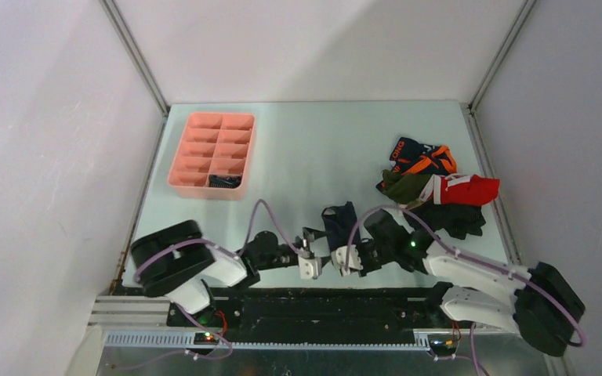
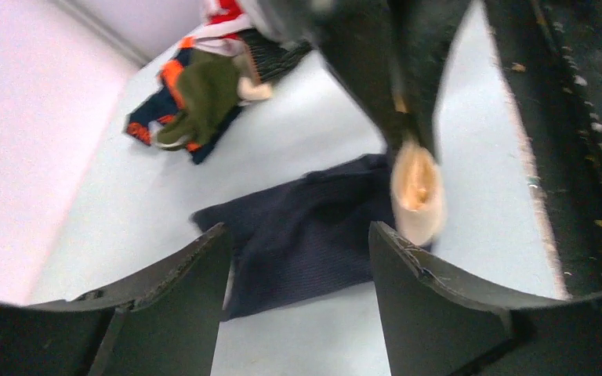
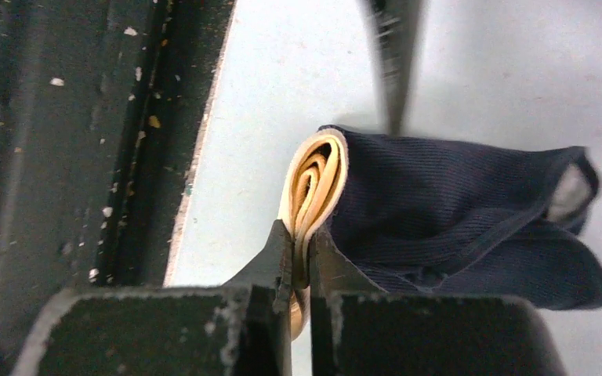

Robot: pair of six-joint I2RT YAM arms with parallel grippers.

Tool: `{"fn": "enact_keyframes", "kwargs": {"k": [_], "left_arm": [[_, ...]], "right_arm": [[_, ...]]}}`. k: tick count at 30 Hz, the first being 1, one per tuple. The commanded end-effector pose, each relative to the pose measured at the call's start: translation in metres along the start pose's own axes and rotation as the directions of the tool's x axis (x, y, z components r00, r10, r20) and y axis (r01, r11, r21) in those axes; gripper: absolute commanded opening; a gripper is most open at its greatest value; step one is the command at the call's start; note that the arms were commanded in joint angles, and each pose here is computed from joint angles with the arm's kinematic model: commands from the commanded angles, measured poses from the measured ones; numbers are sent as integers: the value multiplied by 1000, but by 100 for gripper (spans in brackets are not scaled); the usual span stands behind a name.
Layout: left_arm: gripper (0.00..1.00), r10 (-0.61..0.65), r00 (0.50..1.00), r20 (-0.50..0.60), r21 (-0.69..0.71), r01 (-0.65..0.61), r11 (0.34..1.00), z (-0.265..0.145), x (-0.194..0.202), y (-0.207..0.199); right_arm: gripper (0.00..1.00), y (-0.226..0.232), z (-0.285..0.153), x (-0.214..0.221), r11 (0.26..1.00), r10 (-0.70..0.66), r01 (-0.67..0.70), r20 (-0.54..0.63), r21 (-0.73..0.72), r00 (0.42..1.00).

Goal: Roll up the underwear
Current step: Roll the underwear to the center of the board.

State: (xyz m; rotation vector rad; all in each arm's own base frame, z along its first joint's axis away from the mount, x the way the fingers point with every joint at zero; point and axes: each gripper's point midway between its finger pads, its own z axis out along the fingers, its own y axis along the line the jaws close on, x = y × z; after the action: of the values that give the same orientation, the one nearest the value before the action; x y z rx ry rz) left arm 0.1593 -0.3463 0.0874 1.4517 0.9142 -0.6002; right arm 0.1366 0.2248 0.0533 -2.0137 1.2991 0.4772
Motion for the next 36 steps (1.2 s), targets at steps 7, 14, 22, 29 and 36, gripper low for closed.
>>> {"fn": "enact_keyframes", "kwargs": {"k": [7,14,22,29,36], "left_arm": [[78,-357,870,-341,-163,319,934,-61,16,57],[77,-333,860,-386,-326,210,922,-90,14,90],[70,-86,951,-296,-13,86,996,-74,-3,52],[70,201,976,-81,206,-181,962,-23,-5,3],[65,367,928,65,331,-366,870,2,-7,-42]], "right_arm": [[0,18,0,-12,826,371,-401,-153,-397,916],[0,-1,20,9,644,491,-608,-359,-464,794],[0,-4,28,43,396,637,-823,-524,-406,565],[0,11,33,54,243,662,-909,-627,-339,410],[0,10,39,58,162,653,-935,-675,-317,342]]}}
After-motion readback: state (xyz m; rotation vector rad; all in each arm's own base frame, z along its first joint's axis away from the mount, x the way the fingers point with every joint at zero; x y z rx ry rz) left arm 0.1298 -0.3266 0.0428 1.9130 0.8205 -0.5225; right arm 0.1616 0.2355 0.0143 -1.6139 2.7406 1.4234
